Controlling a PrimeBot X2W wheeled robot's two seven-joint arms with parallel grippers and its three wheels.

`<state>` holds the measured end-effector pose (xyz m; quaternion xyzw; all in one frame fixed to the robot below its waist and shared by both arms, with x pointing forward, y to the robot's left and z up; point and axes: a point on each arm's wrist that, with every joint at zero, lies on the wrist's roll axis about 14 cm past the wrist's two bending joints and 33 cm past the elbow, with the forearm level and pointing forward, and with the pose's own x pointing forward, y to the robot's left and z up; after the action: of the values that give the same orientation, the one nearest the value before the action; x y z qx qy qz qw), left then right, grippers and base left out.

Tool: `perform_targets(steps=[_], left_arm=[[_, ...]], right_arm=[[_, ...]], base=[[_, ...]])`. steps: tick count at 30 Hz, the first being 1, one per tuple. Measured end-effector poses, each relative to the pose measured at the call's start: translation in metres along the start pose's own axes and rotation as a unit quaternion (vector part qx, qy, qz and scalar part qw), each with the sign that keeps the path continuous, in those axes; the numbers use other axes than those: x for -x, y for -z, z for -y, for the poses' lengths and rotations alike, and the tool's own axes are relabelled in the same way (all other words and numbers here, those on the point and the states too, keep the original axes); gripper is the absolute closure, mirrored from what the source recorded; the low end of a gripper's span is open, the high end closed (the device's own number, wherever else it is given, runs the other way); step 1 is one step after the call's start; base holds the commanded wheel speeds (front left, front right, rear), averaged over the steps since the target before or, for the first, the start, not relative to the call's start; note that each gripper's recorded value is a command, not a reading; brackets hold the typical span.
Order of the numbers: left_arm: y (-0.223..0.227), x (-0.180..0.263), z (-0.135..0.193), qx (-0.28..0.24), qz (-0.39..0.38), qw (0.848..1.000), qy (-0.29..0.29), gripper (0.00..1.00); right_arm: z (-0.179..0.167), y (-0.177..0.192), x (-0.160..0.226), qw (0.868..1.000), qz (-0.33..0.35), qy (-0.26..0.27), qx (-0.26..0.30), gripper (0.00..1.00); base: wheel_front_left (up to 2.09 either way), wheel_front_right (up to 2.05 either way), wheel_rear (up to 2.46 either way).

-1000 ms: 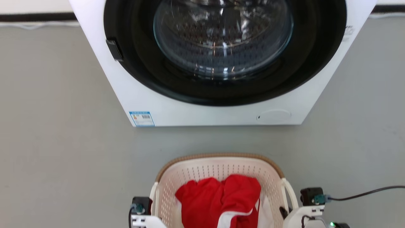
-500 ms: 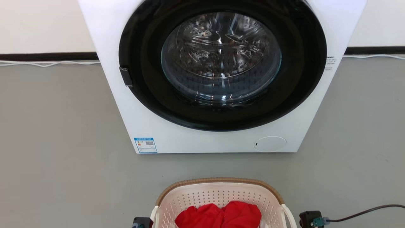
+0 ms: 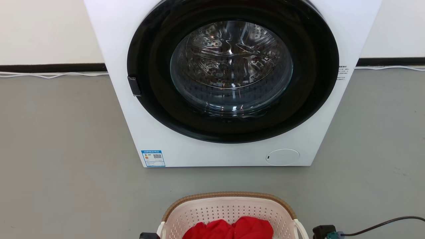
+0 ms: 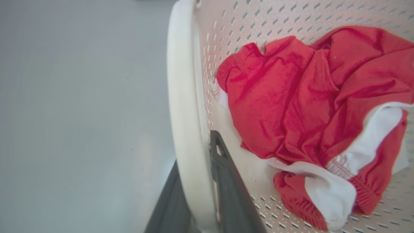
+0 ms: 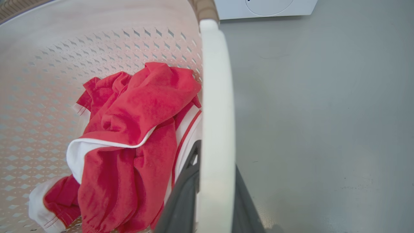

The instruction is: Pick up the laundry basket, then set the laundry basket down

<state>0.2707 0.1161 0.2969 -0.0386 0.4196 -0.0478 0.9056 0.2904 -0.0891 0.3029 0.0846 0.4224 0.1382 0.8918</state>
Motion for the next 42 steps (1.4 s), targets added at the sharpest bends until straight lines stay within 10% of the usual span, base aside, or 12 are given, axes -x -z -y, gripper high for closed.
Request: perform_targets(steps=[42], left_arm=[[-0.002, -0.012, -0.001, 0.007, -0.015, 1.000, -0.004, 1.00]], right_arm=[[0.001, -0.008, -0.015, 1.000, -0.013, -0.003, 0.000, 1.00]], base=[[0.00, 0.00, 0.00]])
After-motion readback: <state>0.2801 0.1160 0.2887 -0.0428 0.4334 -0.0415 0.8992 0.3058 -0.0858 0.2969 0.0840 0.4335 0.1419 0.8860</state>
